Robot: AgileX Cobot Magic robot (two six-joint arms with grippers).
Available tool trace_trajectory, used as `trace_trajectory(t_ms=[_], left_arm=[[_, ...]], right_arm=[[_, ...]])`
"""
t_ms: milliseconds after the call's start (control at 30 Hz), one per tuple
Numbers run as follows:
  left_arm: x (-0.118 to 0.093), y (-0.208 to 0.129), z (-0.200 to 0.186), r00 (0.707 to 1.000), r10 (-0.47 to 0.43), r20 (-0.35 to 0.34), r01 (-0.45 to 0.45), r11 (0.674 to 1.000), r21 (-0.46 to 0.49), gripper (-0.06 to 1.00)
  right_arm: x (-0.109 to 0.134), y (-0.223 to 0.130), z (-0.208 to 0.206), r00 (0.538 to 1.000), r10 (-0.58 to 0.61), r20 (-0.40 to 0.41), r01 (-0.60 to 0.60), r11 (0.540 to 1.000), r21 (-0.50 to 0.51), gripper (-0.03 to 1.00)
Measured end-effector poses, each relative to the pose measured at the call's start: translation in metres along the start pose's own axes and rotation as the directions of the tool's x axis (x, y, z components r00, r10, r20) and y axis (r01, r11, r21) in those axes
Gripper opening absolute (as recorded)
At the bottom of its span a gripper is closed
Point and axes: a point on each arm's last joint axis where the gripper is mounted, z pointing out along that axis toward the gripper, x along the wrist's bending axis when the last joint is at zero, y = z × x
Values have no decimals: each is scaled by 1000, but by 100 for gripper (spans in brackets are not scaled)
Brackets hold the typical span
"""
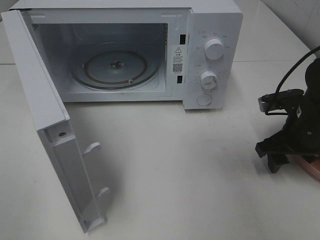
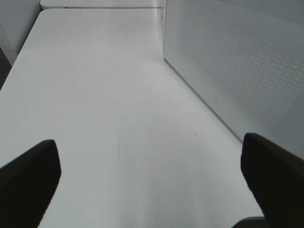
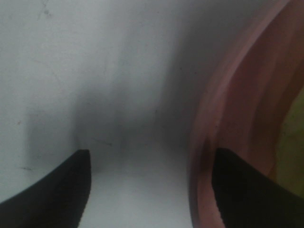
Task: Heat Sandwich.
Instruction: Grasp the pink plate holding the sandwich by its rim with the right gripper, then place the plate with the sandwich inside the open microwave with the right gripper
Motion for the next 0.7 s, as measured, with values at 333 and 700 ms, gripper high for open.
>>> trace_trajectory(t_ms=[333,700], left_arm=[[0,0,0,1000,0,0,0,1000,0,98],[0,0,0,1000,0,0,0,1000,0,98]], right_arm=[[-1,1,0,1000,-19,13,19,1000,-7,15],[-2,2,-1,999,-33,26,34,999,-15,4]])
